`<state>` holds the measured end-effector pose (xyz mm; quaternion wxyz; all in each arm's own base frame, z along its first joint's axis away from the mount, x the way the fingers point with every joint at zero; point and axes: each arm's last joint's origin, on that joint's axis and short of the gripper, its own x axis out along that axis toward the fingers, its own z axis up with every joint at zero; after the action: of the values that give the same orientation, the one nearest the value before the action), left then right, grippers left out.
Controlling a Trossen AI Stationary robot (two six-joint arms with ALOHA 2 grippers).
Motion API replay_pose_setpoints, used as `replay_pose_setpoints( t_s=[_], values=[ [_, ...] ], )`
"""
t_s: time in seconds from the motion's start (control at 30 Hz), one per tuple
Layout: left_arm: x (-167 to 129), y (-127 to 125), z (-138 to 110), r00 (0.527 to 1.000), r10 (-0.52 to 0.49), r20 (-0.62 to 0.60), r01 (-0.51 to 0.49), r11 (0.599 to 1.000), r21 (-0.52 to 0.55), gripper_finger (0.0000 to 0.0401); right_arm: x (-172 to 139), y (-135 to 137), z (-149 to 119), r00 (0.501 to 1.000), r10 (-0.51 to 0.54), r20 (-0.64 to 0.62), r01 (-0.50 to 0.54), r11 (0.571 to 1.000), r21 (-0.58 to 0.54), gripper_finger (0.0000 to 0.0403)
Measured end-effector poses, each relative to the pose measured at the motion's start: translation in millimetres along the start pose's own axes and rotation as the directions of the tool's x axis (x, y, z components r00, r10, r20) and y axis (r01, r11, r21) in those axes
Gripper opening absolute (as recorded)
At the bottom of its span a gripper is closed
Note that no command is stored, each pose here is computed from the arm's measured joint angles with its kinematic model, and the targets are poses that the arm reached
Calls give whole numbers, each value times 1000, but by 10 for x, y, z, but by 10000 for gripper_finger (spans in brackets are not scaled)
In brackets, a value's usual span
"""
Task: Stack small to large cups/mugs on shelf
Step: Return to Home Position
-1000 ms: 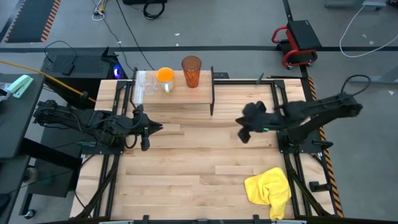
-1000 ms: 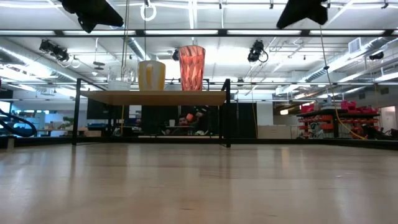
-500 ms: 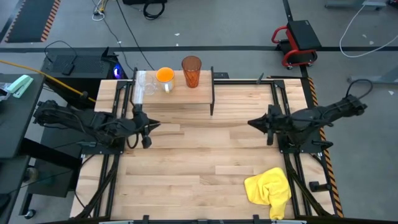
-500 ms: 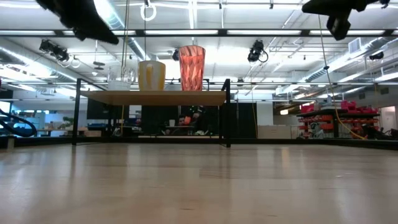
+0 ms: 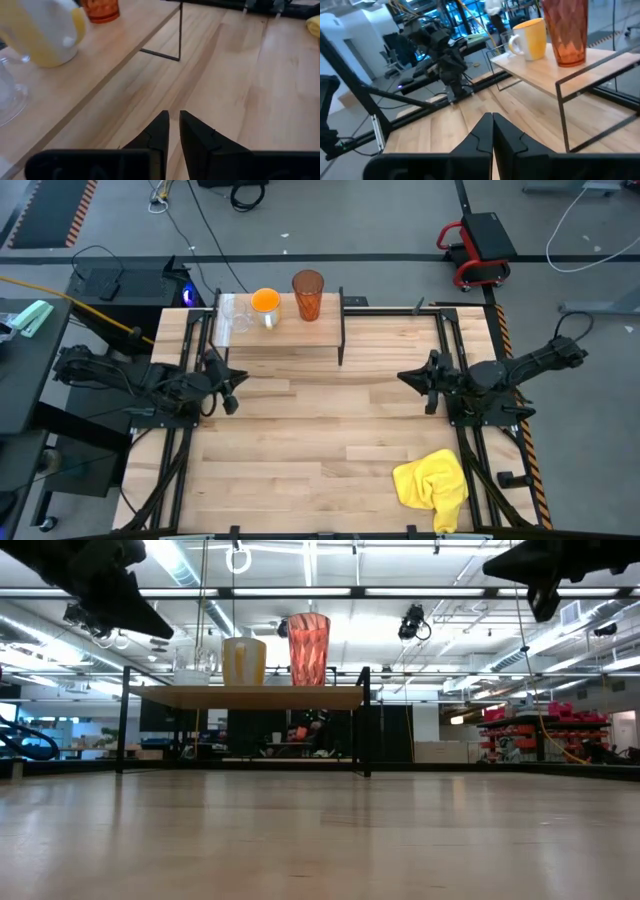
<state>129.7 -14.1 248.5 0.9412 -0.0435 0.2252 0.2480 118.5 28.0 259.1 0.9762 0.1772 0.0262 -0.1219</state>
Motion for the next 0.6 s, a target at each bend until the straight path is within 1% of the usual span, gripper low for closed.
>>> replay_pose_setpoints(
  t_s=[0.17,0.27,0.43,0.6],
  values=[
    [-33,85,-141,999,-12,45,13,999,-37,49,15,-32,-130,997,65,34,-63,997,-38,9],
    [-52,126,-203,996,-26,87,31,998,-54,52,-11,-49,-158,987,131,90,-126,991,-53,9],
    [-95,187,-263,991,-38,128,46,997,-64,54,-100,-99,-200,947,259,190,-241,964,-114,9],
    [-134,233,-298,983,-51,178,62,996,-58,47,-229,-197,-217,911,294,288,-267,955,-130,9]
  ],
)
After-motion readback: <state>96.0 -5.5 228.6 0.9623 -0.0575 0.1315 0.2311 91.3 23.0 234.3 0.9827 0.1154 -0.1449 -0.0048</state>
